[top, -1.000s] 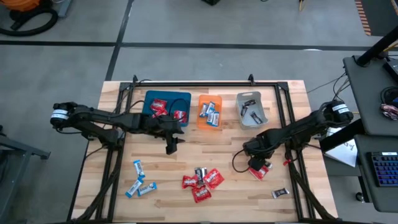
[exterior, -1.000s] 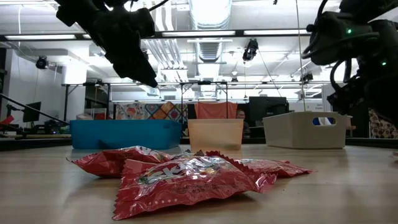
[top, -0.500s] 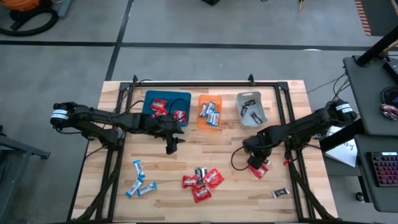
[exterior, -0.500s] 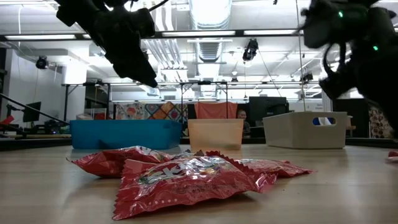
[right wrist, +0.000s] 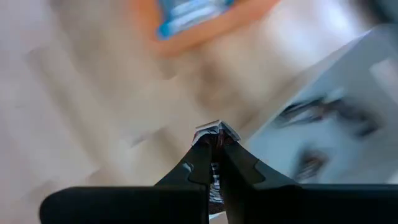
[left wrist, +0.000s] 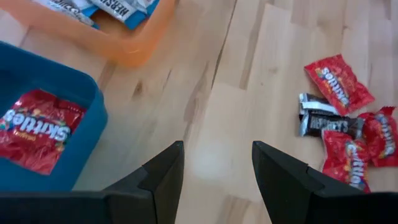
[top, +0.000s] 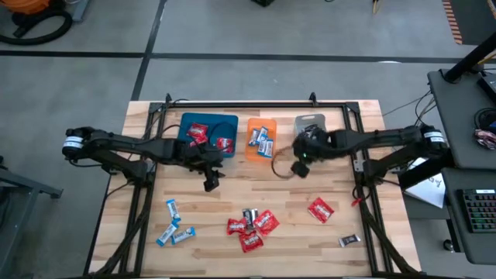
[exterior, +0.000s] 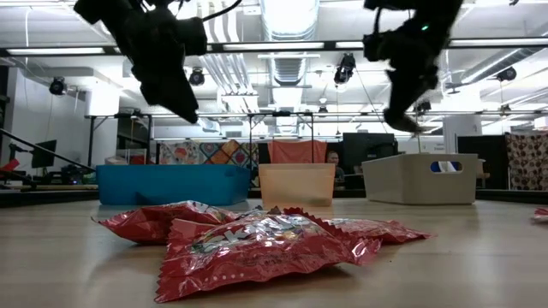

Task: Sort candy
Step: Put the brown chocolate bar into the gray bin

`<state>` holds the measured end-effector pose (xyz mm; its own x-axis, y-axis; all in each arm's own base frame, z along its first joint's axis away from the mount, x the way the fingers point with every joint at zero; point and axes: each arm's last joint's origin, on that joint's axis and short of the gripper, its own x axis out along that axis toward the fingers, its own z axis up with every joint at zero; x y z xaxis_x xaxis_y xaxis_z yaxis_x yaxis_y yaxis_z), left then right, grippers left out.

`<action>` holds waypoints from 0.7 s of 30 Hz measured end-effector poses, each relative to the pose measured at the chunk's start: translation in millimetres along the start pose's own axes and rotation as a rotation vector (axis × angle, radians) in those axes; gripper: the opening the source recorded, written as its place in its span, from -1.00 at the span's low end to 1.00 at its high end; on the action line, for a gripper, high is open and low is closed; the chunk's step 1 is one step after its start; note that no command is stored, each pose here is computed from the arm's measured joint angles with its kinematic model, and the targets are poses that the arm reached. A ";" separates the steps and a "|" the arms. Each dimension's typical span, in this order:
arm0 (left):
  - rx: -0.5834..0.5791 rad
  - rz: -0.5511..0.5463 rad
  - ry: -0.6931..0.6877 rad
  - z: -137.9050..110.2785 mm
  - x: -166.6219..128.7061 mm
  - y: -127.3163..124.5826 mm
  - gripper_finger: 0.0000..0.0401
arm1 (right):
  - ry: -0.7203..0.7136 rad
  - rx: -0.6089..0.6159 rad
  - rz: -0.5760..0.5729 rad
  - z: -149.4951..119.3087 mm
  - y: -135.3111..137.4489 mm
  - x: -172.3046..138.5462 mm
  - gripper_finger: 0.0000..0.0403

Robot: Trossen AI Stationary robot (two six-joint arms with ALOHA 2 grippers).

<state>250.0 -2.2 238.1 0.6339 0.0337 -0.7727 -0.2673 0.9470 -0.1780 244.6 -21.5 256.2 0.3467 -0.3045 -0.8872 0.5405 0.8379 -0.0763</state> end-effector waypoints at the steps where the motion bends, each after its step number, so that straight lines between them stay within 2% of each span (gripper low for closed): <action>1: -0.006 0.001 0.008 2.0 -2.8 -1.3 -0.14 | -0.010 -0.002 -0.034 5.0 -5.9 1.3 -0.94; 6: -0.027 0.009 0.071 9.7 -18.7 -8.6 -0.14 | 0.003 0.060 -0.166 22.5 -43.6 16.8 -0.94; 12: -0.104 0.030 0.147 7.2 -27.9 -13.9 -0.14 | 0.049 0.148 -0.250 23.4 -86.6 50.0 -0.94; 16: -0.188 0.055 0.216 -1.5 -29.5 -17.2 -0.14 | 0.087 0.174 -0.280 18.3 -101.6 68.0 -0.94; 21: -0.291 0.081 0.270 -10.2 -31.6 -23.6 -0.14 | 0.049 0.206 -0.283 18.1 -105.9 75.0 -0.90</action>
<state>228.9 -28.8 260.5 0.3993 -0.0169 -0.9166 -0.5277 0.8134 -0.2449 227.2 -141.2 206.0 0.1264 -0.4849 -0.8654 0.7546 0.6133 -0.2334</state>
